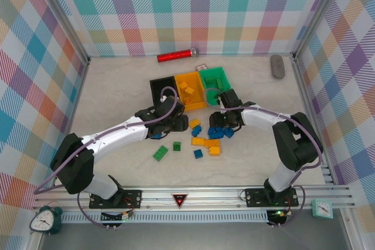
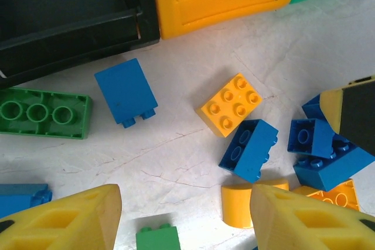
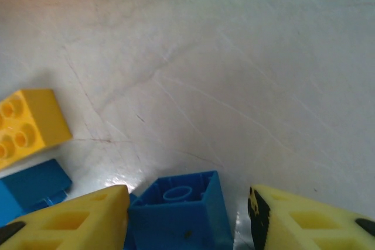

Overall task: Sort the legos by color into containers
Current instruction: Pick up the lego from the center of the table, then place the lego in the container, then pick up the lego from the center of the table, then place the lego in the container.

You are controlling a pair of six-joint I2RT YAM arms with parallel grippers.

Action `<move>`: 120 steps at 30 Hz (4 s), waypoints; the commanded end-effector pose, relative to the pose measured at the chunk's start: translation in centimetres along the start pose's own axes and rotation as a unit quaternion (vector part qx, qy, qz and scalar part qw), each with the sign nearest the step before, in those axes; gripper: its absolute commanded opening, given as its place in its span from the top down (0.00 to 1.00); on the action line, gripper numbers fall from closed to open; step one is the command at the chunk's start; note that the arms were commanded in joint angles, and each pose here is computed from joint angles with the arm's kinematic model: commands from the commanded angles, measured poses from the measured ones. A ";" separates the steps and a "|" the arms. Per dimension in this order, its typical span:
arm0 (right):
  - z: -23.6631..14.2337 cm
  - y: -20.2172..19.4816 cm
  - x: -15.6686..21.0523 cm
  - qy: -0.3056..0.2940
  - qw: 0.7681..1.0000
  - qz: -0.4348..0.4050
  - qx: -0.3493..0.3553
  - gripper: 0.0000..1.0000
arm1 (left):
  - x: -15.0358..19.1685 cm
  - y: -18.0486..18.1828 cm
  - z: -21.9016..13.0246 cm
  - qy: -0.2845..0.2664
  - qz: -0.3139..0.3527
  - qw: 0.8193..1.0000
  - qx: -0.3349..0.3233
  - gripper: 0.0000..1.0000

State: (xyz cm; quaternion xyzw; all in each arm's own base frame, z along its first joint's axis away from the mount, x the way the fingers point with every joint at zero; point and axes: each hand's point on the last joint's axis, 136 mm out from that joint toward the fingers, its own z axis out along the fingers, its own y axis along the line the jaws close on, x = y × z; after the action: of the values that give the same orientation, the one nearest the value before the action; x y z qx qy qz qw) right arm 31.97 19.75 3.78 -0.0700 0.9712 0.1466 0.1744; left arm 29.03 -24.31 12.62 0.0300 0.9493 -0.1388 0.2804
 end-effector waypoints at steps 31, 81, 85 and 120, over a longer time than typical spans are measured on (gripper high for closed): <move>-3.3 14.5 -10.6 -0.068 0.987 -0.086 -0.115 0.65 | 3.5 9.4 -4.0 -0.057 -0.136 0.980 -0.130 0.43; -7.1 1.0 -1.6 -0.132 0.990 -0.043 0.020 0.45 | -1.7 3.2 8.6 0.067 -0.143 0.977 -0.145 0.43; -6.5 1.3 -1.3 -0.132 0.990 -0.043 0.005 0.45 | -1.9 3.1 9.7 0.078 -0.142 0.975 -0.154 0.43; -5.5 0.8 -0.3 -0.135 0.990 -0.038 -0.001 0.45 | -15.1 5.2 1.1 -0.083 -0.059 0.971 -0.217 0.59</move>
State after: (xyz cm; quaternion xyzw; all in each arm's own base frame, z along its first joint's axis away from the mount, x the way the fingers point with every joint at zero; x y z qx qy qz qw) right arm 30.21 18.86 8.72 -0.0925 0.9385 0.1400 0.3018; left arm 42.67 -20.91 19.78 -0.1208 0.9226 -0.0067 0.3663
